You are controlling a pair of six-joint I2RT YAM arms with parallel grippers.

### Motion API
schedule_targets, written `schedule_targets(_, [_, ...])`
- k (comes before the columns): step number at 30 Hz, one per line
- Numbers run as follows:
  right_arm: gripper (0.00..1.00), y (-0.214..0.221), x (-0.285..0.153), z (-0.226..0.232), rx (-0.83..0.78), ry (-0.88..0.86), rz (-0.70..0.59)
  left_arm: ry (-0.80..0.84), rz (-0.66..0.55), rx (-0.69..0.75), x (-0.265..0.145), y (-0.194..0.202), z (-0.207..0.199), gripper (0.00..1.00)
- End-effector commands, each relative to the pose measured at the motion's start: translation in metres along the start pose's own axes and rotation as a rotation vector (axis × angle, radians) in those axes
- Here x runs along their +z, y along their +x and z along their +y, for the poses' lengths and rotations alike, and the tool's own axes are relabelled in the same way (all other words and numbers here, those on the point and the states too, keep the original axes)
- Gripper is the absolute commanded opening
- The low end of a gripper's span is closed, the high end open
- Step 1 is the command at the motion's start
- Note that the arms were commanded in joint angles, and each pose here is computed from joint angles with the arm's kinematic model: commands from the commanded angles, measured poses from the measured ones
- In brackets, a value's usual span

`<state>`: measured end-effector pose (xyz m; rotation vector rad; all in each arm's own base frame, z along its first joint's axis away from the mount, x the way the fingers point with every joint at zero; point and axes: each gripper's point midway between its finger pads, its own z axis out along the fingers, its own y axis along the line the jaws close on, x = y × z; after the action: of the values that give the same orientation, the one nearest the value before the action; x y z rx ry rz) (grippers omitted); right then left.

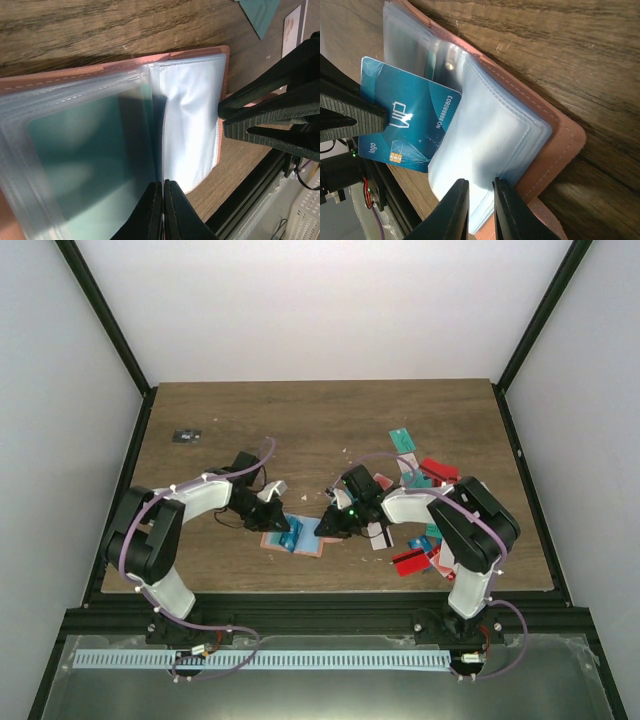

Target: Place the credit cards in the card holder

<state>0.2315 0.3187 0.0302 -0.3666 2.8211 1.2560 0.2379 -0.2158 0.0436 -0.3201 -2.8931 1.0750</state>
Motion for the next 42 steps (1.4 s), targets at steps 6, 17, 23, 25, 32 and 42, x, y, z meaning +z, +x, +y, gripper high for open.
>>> schedule_targets(6, [0.17,0.002,0.010,-0.011,-0.015,0.044,0.028,0.064,-0.005,0.057,0.006,-0.011,-0.008,0.04])
schedule_targets(17, [0.16,0.006,-0.004,-0.013,-0.039,0.118,0.035,-0.040,-0.036,0.040,-0.004,-0.023,0.002,0.04])
schedule_targets(23, [0.16,0.012,-0.011,-0.007,-0.039,0.108,0.041,-0.061,-0.029,0.037,-0.013,-0.018,0.001,0.04])
schedule_targets(25, [0.16,0.012,-0.011,-0.007,-0.039,0.102,0.045,-0.072,-0.006,0.031,-0.009,-0.014,0.006,0.04])
schedule_targets(32, [0.15,0.015,-0.004,-0.013,-0.030,0.101,0.065,-0.034,0.035,0.044,0.001,-0.010,0.007,0.04])
schedule_targets(42, [0.14,0.014,0.004,-0.021,-0.019,0.118,0.083,0.028,0.034,0.039,0.011,-0.015,0.003,0.04])
